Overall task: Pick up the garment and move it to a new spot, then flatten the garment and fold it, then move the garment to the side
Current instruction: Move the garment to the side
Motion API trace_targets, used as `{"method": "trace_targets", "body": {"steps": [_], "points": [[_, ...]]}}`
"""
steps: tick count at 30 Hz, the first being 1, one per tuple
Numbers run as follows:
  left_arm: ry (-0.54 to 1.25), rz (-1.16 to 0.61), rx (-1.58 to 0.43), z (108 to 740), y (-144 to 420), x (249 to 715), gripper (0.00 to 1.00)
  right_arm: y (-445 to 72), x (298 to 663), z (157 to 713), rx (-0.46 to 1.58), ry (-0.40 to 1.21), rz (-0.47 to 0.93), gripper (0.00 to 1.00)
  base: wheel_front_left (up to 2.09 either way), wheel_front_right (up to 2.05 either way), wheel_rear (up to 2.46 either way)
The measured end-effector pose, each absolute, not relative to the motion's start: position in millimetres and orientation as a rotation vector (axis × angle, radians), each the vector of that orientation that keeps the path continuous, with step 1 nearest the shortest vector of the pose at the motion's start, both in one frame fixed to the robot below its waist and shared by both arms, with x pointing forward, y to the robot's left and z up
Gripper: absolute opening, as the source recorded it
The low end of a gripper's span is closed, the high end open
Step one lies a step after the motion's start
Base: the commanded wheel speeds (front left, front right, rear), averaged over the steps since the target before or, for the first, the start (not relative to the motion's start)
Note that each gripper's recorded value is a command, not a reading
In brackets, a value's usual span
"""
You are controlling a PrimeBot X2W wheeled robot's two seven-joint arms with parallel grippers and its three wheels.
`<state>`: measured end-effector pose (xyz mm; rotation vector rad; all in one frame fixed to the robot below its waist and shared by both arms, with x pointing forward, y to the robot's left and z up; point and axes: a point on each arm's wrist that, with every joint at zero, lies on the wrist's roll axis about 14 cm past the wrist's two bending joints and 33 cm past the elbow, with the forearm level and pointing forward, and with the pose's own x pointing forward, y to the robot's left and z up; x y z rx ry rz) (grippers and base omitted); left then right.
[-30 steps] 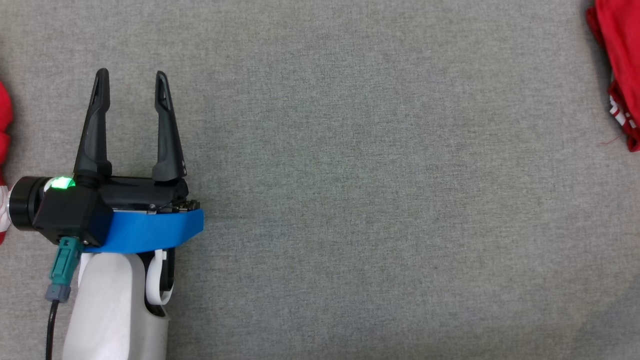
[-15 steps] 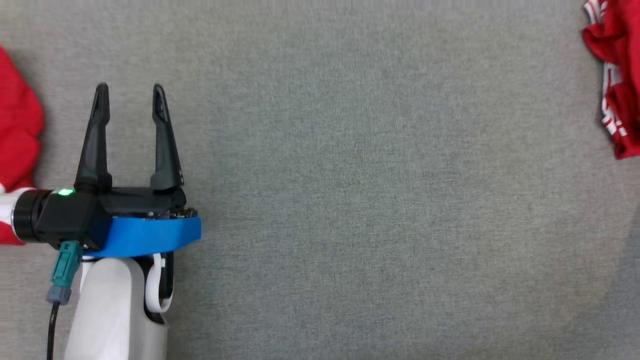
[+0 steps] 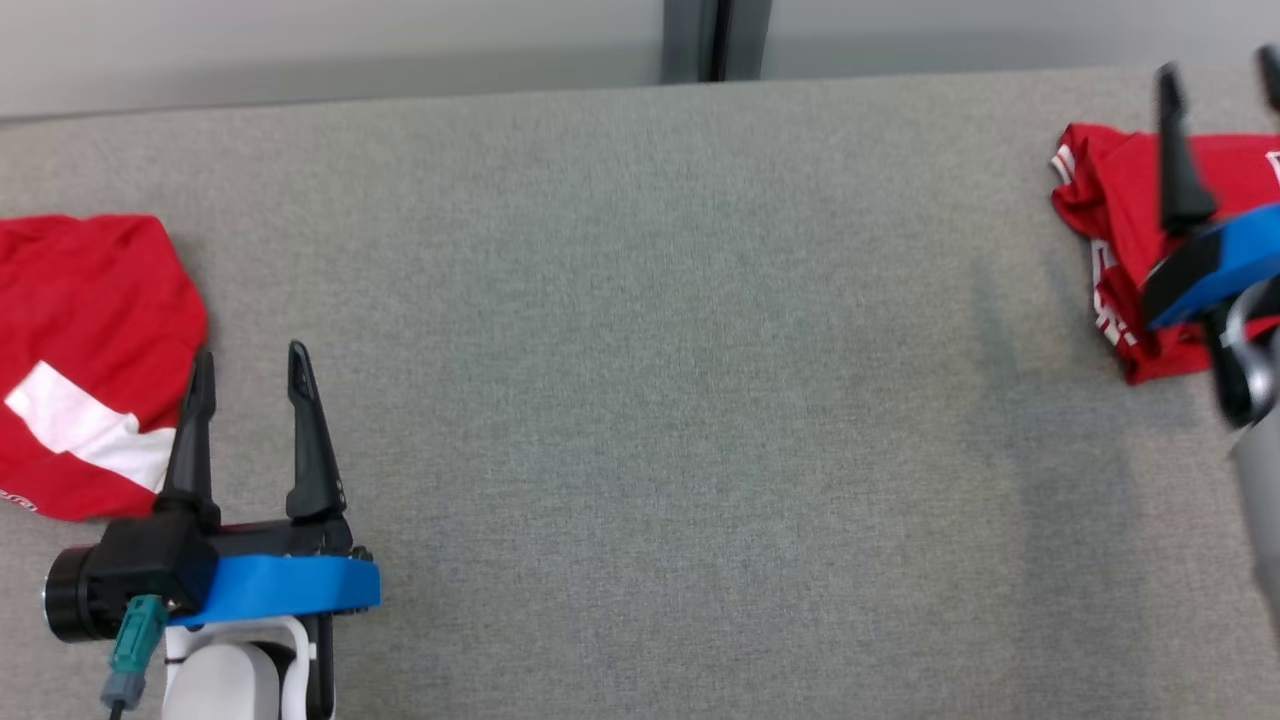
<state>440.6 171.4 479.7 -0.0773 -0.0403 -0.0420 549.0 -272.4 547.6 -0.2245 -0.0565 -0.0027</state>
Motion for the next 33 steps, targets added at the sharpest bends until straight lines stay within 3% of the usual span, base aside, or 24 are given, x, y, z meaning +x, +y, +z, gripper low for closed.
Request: {"method": "trace_targets", "body": {"steps": [10, 23, 33], "points": [[-0.056, -0.034, -0.109, 493.8, 170.6, 409.7, 1.00, -208.4, 496.3, 545.1, -0.092, -0.111, 0.107, 1.00, 0.00, 0.00, 0.00], [-0.037, -0.044, -0.119, 491.2, 167.4, 393.4, 1.00, -198.0, 418.7, 511.2, 0.039, -0.046, 0.045, 1.00, 0.00, 0.00, 0.00], [-0.030, -0.029, -0.117, 489.4, 172.5, 385.5, 1.00, -187.9, 394.3, 512.7, 0.047, -0.018, 0.051, 1.00, 0.00, 0.00, 0.00]]}}
